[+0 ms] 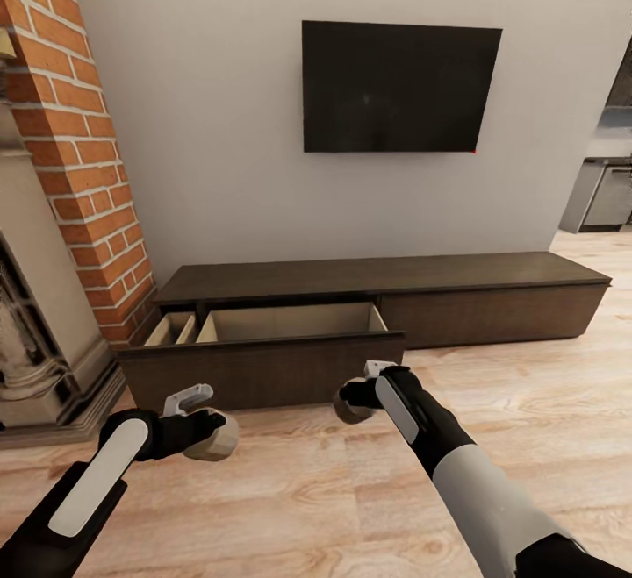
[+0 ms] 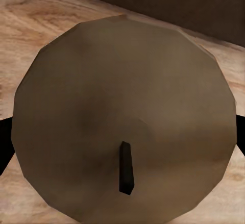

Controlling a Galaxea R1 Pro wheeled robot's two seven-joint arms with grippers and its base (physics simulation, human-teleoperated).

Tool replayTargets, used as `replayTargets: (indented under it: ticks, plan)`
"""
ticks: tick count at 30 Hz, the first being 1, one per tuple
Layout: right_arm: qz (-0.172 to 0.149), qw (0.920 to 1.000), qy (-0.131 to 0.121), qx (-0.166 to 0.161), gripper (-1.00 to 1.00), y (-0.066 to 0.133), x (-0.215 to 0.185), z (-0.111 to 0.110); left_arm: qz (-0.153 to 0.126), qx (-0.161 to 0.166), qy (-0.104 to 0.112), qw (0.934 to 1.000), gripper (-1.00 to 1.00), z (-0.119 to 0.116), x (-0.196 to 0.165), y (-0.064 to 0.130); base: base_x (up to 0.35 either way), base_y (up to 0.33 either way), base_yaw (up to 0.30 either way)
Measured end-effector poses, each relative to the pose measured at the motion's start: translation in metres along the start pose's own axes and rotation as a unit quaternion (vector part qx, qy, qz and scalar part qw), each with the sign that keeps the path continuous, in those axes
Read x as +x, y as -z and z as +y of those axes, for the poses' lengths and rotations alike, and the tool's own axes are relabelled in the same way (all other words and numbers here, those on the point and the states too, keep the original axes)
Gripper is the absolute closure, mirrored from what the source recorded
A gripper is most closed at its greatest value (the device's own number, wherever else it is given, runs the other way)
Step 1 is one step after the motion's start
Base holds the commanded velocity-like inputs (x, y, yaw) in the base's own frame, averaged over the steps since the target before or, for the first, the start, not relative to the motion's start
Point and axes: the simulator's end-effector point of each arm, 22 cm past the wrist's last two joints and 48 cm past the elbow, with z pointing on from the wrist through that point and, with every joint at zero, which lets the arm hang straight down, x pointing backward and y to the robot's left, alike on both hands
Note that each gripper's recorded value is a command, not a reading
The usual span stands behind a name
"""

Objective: Place each of the two pumpkins and all three candles from the living room inside a cabinet in the living room (use any cabinet), then make sure every cabinet is closed, and position the cauldron so it is next to a table in the living room.

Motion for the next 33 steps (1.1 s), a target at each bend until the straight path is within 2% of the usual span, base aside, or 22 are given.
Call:
replayTargets:
  ticks: [6, 11, 16, 18, 25, 33]
  plan:
    - [0.028, 0.9975, 0.012, 0.063, 1.0, 0.013, 0.008, -0.027, -0.04, -0.035, -0.038, 0.9979, 1.0, -0.01, -0.009, 0.007, 0.0, 0.0, 0.0]
    - [0.028, 0.997, 0.017, 0.07, 1.0, 0.024, 0.005, -0.027, -0.062, -0.064, -0.047, 0.9949, 1.0, -0.017, -0.015, 0.016, 0.0, 0.0, 0.0]
    - [0.023, 0.9967, 0.022, 0.075, 1.0, 0.035, -0.001, -0.027, -0.074, -0.074, -0.051, 0.9931, 1.0, -0.02, -0.019, 0.025, 0.0, 0.0, 0.0]
    - [0.019, 0.9967, 0.023, 0.076, 1.0, 0.038, -0.004, -0.026, -0.075, -0.075, -0.054, 0.9929, 1.0, -0.022, -0.019, 0.027, 0.0, 0.0, 0.0]
    - [0.001, 0.9967, 0.026, 0.077, 1.0, 0.054, -0.017, -0.024, -0.049, -0.091, -0.056, 0.9931, 1.0, -0.014, -0.004, 0.017, 0.0, 0.0, 0.0]
    - [-0.022, 0.9969, 0.023, 0.072, 1.0, 0.073, -0.033, -0.021, -0.045, -0.079, -0.059, 0.9941, 1.0, -0.02, -0.003, 0.025, 0.0, 0.0, 0.0]
